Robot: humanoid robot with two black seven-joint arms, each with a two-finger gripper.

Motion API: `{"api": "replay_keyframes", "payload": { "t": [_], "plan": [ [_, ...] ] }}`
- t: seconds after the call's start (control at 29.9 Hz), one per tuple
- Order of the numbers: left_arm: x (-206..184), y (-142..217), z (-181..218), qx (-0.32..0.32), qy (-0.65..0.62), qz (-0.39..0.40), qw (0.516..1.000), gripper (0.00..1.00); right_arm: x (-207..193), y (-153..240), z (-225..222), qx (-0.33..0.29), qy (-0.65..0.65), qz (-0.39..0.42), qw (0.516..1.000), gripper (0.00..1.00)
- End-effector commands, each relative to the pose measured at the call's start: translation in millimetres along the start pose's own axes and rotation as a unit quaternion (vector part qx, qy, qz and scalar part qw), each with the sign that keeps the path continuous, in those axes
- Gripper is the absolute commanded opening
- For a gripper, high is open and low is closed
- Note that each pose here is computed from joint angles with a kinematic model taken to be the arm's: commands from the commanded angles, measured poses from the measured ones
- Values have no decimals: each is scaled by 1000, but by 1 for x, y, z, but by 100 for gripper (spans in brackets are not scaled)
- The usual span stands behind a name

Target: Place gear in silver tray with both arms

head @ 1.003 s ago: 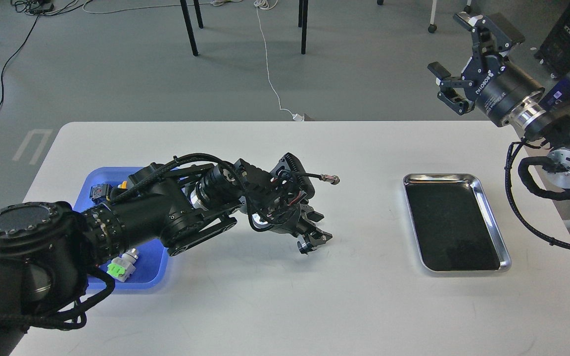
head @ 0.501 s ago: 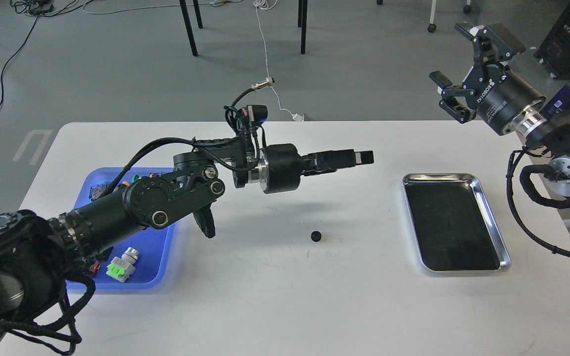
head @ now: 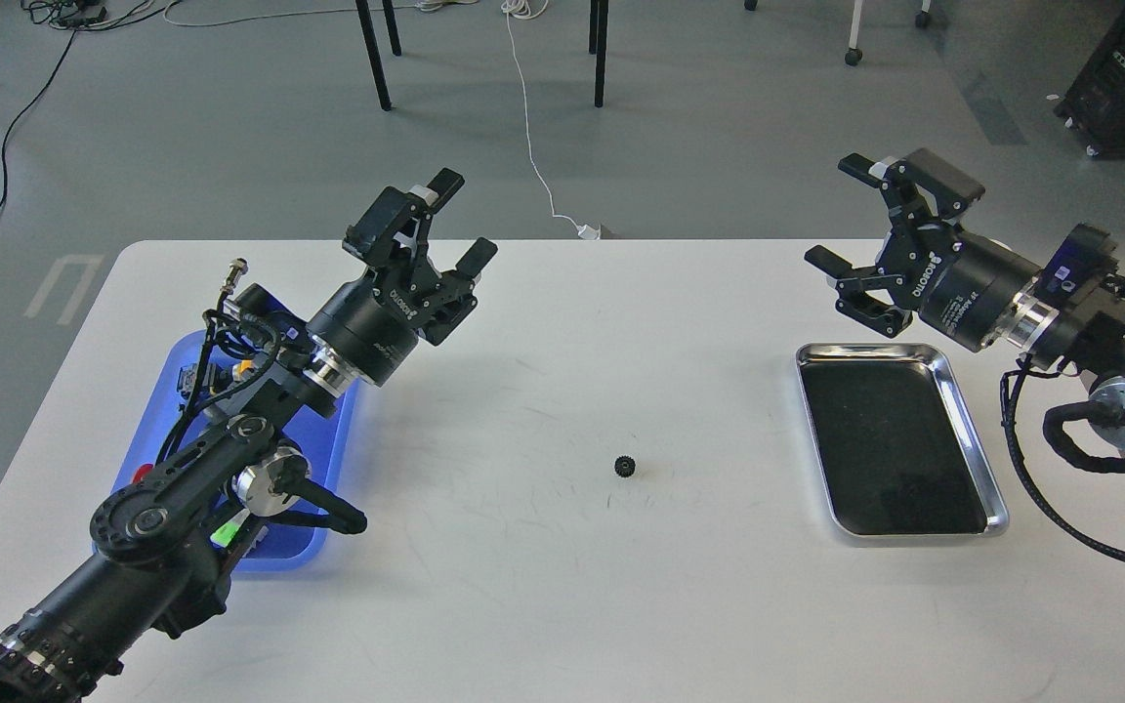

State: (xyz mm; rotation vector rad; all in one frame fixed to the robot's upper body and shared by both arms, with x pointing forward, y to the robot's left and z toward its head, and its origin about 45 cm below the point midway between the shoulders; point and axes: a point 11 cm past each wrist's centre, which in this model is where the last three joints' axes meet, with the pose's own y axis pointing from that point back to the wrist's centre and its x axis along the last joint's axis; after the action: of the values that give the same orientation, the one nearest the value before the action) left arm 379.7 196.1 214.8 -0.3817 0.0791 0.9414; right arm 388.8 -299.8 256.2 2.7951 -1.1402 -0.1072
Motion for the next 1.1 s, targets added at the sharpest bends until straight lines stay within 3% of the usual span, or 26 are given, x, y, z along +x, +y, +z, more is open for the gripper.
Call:
{"api": "replay_keyframes", "payload": {
  "t": [0.0, 0.23, 0.4, 0.5, 1.07],
  "plan": [
    [19, 6, 11, -12, 44, 40, 998, 98, -14, -4, 5, -69, 105, -72, 989, 99],
    [35, 16, 10, 37, 66, 40, 996, 98, -53, -40, 0, -160, 322, -211, 909, 99],
    [37, 19, 12, 31, 68, 45, 996, 98, -79, -70, 8, -186, 535, -311, 763, 99],
    [42, 25, 14, 24, 71, 55, 996, 98, -94, -84, 14, -183, 596, -351, 698, 99],
    [25, 26, 26, -2, 82, 38, 996, 98, -141, -115, 62, -148, 670, -424, 591, 94]
  ]
}}
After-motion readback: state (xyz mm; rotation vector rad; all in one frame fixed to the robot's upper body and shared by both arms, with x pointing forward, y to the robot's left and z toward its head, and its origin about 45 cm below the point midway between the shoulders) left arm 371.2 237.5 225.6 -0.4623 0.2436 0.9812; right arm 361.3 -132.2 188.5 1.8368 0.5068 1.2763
